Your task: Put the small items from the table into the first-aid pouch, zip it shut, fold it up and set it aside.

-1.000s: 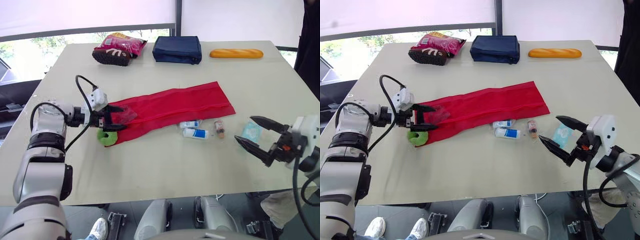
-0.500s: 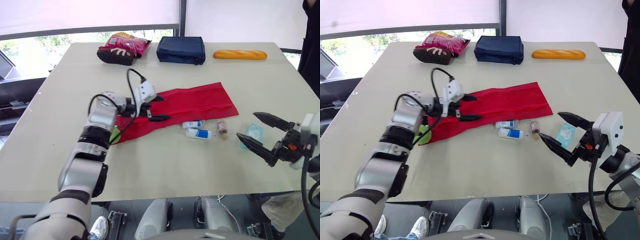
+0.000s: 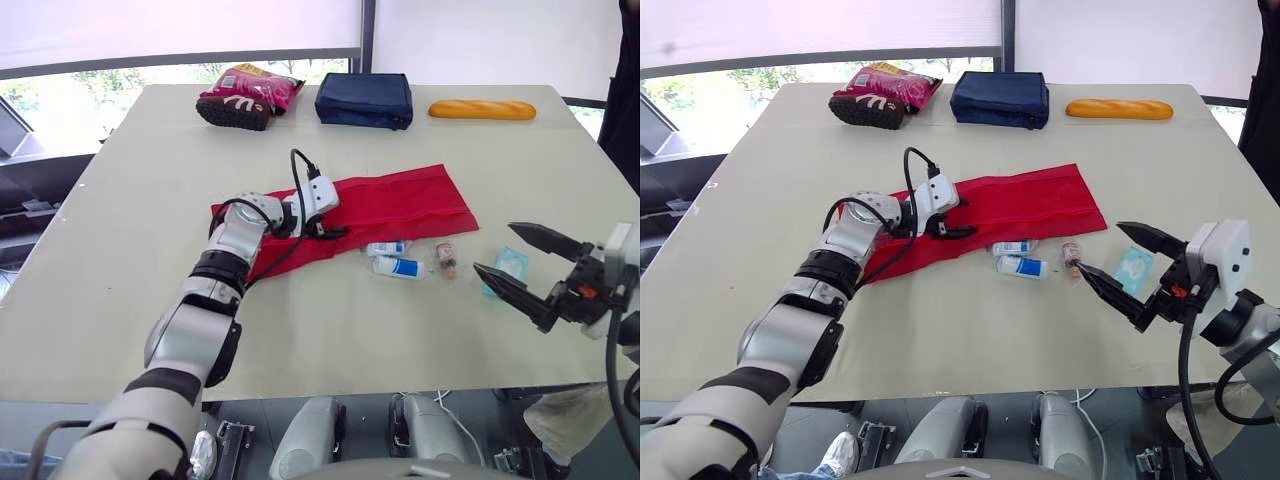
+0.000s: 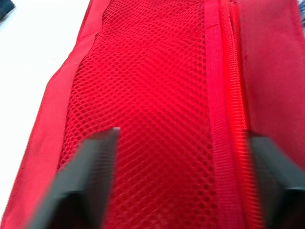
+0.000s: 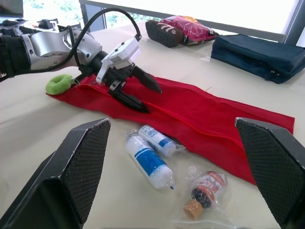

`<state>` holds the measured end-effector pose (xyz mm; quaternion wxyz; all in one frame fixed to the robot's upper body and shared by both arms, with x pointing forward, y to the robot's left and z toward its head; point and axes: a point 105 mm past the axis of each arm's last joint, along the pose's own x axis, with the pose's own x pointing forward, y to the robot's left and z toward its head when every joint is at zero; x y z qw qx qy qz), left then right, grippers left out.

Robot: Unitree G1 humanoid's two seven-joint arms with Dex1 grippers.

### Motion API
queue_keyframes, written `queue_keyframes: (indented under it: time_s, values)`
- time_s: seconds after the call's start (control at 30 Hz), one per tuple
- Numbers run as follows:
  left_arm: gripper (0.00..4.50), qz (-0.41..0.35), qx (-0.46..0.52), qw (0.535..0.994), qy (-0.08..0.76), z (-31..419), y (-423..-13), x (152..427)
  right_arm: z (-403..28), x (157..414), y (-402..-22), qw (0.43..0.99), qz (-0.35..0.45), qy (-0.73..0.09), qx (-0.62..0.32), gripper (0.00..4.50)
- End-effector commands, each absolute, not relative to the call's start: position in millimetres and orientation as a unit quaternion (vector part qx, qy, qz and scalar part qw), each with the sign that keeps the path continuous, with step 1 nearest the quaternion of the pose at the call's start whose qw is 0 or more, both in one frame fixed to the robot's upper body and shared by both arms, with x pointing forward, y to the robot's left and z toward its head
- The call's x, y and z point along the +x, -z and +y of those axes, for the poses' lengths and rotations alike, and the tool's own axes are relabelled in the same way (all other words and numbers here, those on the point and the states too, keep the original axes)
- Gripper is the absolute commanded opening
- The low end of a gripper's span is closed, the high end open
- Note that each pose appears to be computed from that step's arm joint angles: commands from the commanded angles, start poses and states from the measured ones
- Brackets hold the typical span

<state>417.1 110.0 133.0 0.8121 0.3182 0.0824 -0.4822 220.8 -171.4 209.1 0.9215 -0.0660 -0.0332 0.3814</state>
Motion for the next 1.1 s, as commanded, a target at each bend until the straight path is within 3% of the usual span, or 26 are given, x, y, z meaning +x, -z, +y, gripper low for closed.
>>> queue_keyframes:
  time_s: [0.03, 0.4, 0.5, 0.6, 0.93, 1.1]
  values:
    - [2.35, 0.071, 0.332, 0.812, 0.475, 119, -144, 419, -170, 216, -220, 0.919, -0.056, -0.38, -0.083, 4.5]
    - [2.35, 0.08, 0.326, 0.81, 0.481, 123, -141, 417, -171, 220, -220, 0.919, -0.055, -0.38, -0.086, 4.5]
    - [1.45, 0.081, 0.314, 0.812, 0.486, 123, -142, 416, -171, 219, -219, 0.92, -0.053, -0.38, -0.086, 4.5]
    - [0.04, 0.083, 0.306, 0.814, 0.488, 123, -142, 415, -172, 219, -219, 0.92, -0.052, -0.379, -0.087, 4.5]
    - [0.04, 0.063, 0.277, 0.807, 0.518, 121, -159, 406, -178, 211, -215, 0.924, -0.042, -0.369, -0.094, 4.5]
    - [0.04, 0.071, 0.284, 0.804, 0.518, 127, -159, 402, -186, 195, -211, 0.923, -0.025, -0.366, -0.113, 4.5]
